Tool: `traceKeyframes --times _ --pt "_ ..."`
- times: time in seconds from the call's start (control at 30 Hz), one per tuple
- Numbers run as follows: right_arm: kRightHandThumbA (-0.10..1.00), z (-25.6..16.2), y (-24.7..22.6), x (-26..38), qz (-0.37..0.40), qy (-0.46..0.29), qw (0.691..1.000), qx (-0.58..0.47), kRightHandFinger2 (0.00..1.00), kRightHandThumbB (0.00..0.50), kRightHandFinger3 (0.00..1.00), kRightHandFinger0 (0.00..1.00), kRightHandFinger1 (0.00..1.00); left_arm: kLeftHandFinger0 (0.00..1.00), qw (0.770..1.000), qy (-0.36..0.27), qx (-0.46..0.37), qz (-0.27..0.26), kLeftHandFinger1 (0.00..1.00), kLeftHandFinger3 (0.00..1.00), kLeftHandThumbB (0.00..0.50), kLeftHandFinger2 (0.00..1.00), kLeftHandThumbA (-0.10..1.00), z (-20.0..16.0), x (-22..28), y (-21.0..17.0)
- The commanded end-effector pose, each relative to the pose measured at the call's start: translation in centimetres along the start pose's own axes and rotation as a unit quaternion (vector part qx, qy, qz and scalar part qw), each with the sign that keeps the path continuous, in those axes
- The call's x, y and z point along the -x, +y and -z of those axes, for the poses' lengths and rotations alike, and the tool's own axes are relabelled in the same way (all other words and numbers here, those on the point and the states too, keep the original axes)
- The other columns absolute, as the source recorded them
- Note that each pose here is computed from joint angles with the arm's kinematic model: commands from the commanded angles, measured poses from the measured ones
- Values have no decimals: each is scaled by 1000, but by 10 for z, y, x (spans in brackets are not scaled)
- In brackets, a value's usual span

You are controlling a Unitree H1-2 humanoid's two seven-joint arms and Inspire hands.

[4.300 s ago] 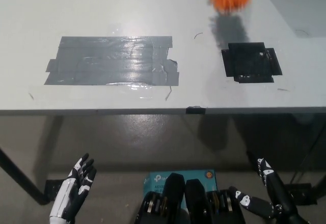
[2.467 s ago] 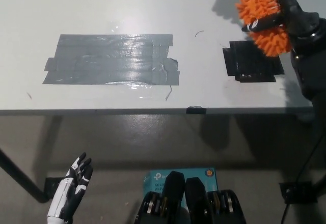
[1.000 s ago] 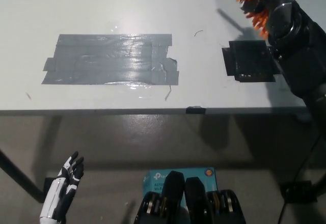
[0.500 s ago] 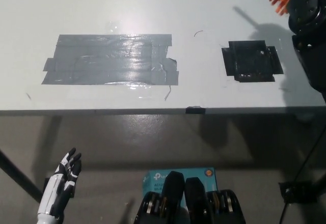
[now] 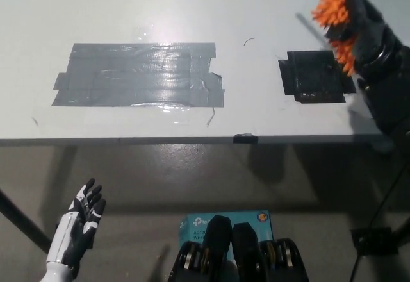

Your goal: A person hands an oraange duster to the robot and the robot grabs it with its right hand and places it on the black marked spot infron tof it on the desk

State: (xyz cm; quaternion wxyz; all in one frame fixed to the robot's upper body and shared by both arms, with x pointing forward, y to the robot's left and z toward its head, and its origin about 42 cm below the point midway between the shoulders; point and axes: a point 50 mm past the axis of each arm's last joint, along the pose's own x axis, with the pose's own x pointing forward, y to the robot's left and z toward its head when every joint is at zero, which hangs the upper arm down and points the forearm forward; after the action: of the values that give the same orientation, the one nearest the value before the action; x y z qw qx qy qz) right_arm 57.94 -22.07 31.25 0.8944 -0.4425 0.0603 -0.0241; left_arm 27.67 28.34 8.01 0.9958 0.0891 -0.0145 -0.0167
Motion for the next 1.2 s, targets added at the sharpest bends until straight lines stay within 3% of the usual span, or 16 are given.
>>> traceKeyframes --times 0.0,0.03,0.07,0.1,0.13,0.17,0.2,0.3,0.37,0.4,0.57,0.77,0.9,0.97,1.07,1.17 --pt "-100 -23 -2 -2 0 -45 999 4 866 256 385 825 935 996 999 -31 -13 2 1000 1000 96 1000 746 -12 -5 9" --pt "33 -23 2 -1 -16 -46 999 1 711 264 639 556 632 995 999 -31 -13 3 1000 1000 97 1000 745 -12 -5 9" --pt "197 -23 5 -1 -41 -43 998 -3 780 285 980 430 557 987 999 -30 -14 4 1000 1000 94 1000 741 -12 -5 9" --pt "259 -24 6 0 -60 -38 997 -5 771 289 1000 396 532 984 999 -30 -15 4 1000 1000 93 1000 740 -12 -5 9" --pt "343 -26 8 1 -78 -33 996 -6 965 337 1000 527 701 983 999 -28 -15 6 1000 1000 94 1000 740 -13 -4 9" --pt "370 -28 10 2 -86 -33 996 -6 1000 344 1000 845 1000 978 1000 -27 -13 7 1000 1000 97 1000 733 -13 -4 9" --pt "392 -31 11 3 -87 -36 996 -6 1000 359 1000 1000 1000 976 1000 -27 -12 6 1000 1000 97 1000 731 -14 -5 10" --pt "440 -36 15 7 -102 -46 993 -29 1000 337 1000 1000 1000 955 1000 -27 -11 6 1000 1000 97 1000 718 -15 -6 11" --pt "475 -37 16 9 -104 -51 993 -27 1000 340 1000 907 1000 949 1000 -26 -12 6 1000 1000 98 1000 715 -15 -6 11" --pt "583 -39 14 9 -98 -54 994 -16 1000 344 1000 1000 1000 942 1000 -27 -14 7 1000 1000 97 1000 709 -16 -8 12" --pt "736 -47 8 10 -56 -72 996 2 1000 253 1000 1000 1000 941 999 -34 -10 8 1000 1000 95 1000 689 -21 -13 13" --pt "734 -50 -6 8 -12 -80 997 -12 1000 279 1000 1000 1000 942 999 -34 -4 8 1000 1000 86 1000 657 -23 -15 14" --pt "827 -55 -31 11 68 -99 993 -18 1000 335 1000 1000 1000 943 999 -41 -6 7 1000 1000 86 1000 656 -25 -18 14" --pt "837 -57 -39 13 87 -109 990 -21 1000 339 1000 1000 1000 942 999 -43 -9 7 1000 1000 84 1000 659 -26 -19 15" --pt "789 -69 -77 34 139 -161 975 -64 1000 289 1000 1000 1000 943 999 -48 -7 7 1000 1000 96 1000 667 -30 -26 15" --pt "861 -80 -117 64 198 -224 951 -71 1000 304 1000 1000 1000 954 998 -56 -4 11 1000 1000 99 1000 683 -38 -41 10"
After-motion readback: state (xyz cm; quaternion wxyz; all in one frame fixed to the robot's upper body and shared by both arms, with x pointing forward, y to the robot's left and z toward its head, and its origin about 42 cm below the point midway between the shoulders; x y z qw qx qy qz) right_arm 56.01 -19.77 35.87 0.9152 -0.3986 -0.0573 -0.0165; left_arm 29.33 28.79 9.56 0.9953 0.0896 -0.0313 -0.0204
